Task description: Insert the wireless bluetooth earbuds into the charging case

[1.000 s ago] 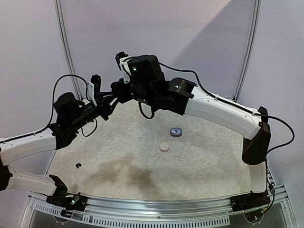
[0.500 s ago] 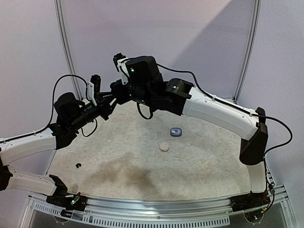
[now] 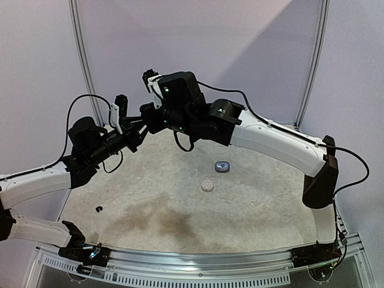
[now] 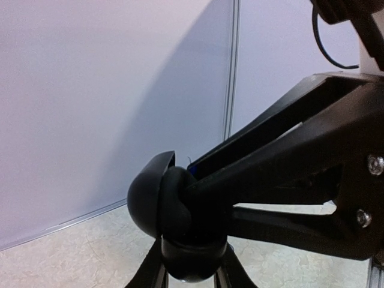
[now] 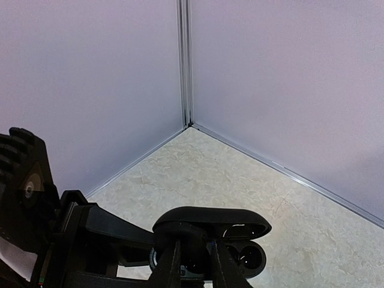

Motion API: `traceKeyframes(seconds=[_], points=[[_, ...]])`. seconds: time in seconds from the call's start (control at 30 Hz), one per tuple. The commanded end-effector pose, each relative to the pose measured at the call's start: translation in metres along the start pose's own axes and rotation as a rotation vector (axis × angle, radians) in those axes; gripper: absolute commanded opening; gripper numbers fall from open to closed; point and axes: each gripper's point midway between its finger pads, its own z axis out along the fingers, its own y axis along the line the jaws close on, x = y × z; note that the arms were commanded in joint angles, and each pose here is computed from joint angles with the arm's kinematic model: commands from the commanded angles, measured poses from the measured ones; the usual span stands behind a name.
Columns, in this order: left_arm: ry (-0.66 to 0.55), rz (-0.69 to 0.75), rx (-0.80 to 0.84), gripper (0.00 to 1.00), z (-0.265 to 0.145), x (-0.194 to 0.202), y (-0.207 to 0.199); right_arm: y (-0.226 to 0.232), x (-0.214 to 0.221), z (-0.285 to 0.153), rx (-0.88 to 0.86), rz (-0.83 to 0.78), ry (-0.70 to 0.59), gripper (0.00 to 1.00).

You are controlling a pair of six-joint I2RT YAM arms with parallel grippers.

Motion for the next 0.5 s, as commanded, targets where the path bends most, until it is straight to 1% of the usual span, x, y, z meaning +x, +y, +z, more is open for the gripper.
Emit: traceKeyframes(seconds=[0.0, 0.13, 0.23, 0.47], points=[[-0.105, 0.036, 0.075, 0.0, -0.0041, -0.0365, -0.0182, -0.0047, 0.023, 0.0131, 0.009, -0.033, 0.059, 0.19], [-0.105, 0.037, 0.08, 0.0, -0.0042, -0.0365, -0.0192, -0.0064, 0.0215, 0.0143, -0.003, -0.03, 0.058, 0.22], [-0.105, 0.039, 0.084, 0.0, -0.0046, -0.0362, -0.02, -0.0042, 0.0225, 0.0163, -0.032, -0.023, 0.063, 0.22], [-0.106, 0.049, 0.086, 0.0, -0.0051, -0.0364, -0.0204, -0.0008, 0.028, 0.0204, -0.075, -0.012, 0.08, 0.14]])
